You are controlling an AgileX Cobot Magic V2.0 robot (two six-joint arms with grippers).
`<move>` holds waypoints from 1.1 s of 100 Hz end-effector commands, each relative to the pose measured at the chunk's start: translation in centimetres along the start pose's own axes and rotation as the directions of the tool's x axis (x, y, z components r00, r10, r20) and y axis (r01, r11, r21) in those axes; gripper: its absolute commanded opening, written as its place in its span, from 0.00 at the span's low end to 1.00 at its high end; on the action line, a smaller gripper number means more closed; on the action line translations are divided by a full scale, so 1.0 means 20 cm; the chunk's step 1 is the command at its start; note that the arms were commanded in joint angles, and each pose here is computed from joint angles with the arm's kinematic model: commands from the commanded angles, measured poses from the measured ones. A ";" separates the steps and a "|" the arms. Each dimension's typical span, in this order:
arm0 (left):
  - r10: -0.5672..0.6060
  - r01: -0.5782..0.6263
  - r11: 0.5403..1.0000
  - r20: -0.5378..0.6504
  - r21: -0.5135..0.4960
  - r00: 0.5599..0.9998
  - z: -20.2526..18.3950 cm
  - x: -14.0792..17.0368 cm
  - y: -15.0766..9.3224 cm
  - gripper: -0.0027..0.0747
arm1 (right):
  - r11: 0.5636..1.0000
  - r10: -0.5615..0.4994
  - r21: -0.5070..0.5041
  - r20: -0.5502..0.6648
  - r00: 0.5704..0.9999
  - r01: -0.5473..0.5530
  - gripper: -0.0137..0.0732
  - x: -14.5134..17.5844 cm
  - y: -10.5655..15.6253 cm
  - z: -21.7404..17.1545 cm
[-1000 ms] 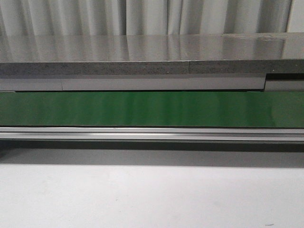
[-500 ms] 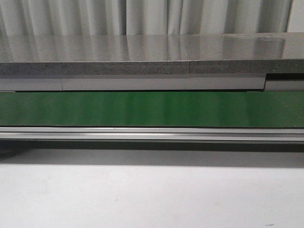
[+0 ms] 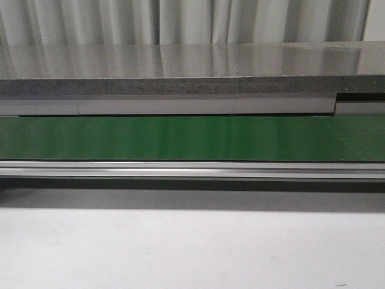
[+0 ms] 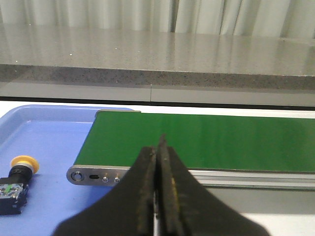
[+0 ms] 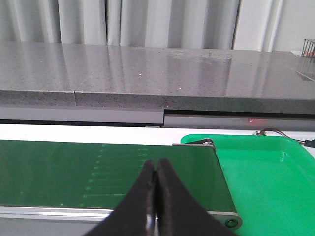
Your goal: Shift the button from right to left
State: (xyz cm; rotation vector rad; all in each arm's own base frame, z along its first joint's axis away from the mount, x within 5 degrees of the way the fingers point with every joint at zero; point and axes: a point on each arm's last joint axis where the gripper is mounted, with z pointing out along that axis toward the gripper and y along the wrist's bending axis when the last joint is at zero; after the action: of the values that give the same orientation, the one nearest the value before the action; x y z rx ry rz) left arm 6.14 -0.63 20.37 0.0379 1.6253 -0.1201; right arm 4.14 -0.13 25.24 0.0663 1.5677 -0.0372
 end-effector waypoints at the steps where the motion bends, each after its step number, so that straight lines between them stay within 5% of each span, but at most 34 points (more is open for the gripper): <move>1: -0.009 0.008 1.000 0.116 0.008 0.993 -0.02 -0.04 0.00 0.01 | 1.000 -0.005 0.007 0.101 0.995 0.004 0.08 -0.08 0.00 -0.01; 33: -0.009 0.009 1.000 0.023 -0.007 1.000 -0.03 0.07 0.01 0.01 | 1.000 -0.005 0.007 0.102 0.995 0.004 0.08 -0.08 0.00 -0.01; 110: -0.009 0.009 1.000 0.023 -0.007 1.000 -0.03 0.07 0.01 0.01 | 1.000 -0.005 0.007 0.102 0.995 0.004 0.08 -0.08 0.00 -0.01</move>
State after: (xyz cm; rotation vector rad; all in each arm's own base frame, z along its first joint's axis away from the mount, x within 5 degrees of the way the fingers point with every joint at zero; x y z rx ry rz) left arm 5.54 -0.53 19.70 0.0344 1.6632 -0.1114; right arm 4.14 -0.13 25.24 0.0663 1.5677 -0.0372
